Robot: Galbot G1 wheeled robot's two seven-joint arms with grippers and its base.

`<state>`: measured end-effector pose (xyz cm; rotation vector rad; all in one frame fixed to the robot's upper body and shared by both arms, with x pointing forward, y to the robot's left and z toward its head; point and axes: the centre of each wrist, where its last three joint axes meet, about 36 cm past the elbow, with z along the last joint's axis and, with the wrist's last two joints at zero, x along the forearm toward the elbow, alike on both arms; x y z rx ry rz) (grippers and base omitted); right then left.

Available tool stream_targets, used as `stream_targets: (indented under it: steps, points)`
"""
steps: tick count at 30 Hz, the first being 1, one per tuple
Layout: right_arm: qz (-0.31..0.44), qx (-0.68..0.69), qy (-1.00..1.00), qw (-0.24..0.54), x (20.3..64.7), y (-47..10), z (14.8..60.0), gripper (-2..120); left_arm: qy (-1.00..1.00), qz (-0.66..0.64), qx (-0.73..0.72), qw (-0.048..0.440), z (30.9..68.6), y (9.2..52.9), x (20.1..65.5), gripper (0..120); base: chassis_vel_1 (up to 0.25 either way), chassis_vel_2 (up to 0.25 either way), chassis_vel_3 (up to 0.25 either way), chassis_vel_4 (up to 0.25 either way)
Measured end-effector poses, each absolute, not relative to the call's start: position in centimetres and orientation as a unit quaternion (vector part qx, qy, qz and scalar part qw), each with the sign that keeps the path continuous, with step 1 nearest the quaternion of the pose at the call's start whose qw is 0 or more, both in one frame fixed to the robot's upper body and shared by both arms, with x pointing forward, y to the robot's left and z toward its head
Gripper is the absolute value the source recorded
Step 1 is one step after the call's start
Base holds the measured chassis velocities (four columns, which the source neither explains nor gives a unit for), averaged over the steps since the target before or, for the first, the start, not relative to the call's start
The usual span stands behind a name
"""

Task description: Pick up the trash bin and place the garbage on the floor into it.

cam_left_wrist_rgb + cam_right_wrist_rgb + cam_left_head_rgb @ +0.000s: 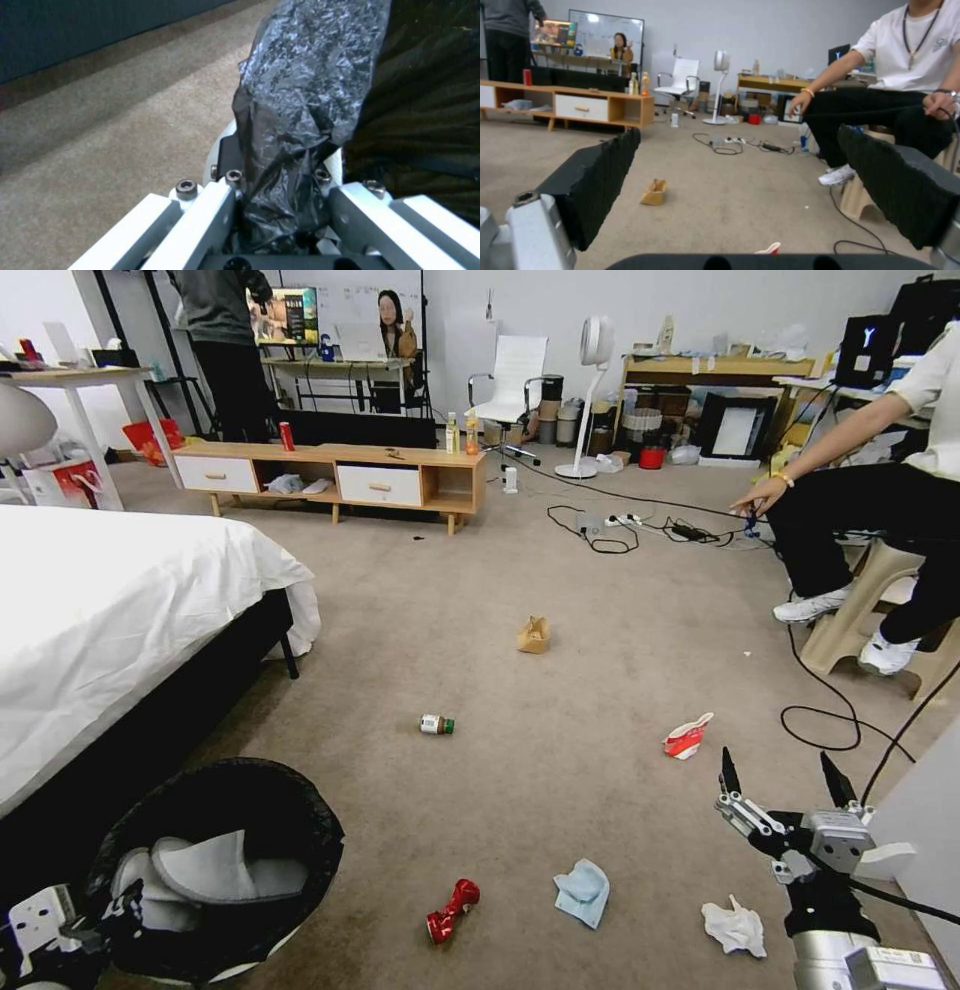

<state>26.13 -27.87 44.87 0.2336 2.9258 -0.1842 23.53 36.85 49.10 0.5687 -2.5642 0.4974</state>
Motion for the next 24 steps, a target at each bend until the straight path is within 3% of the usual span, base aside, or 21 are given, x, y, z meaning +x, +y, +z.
stream_targets:
  steps: [24]
  points:
    - [-0.062, 0.079, 0.99, 0.1, 26.13, -27.87, 44.87, 100, -0.933, 0.179, 0.206, 0.236, 48.63, 36.87, 23.79, 7, 0.0, 0.0, 0.0, 0.0]
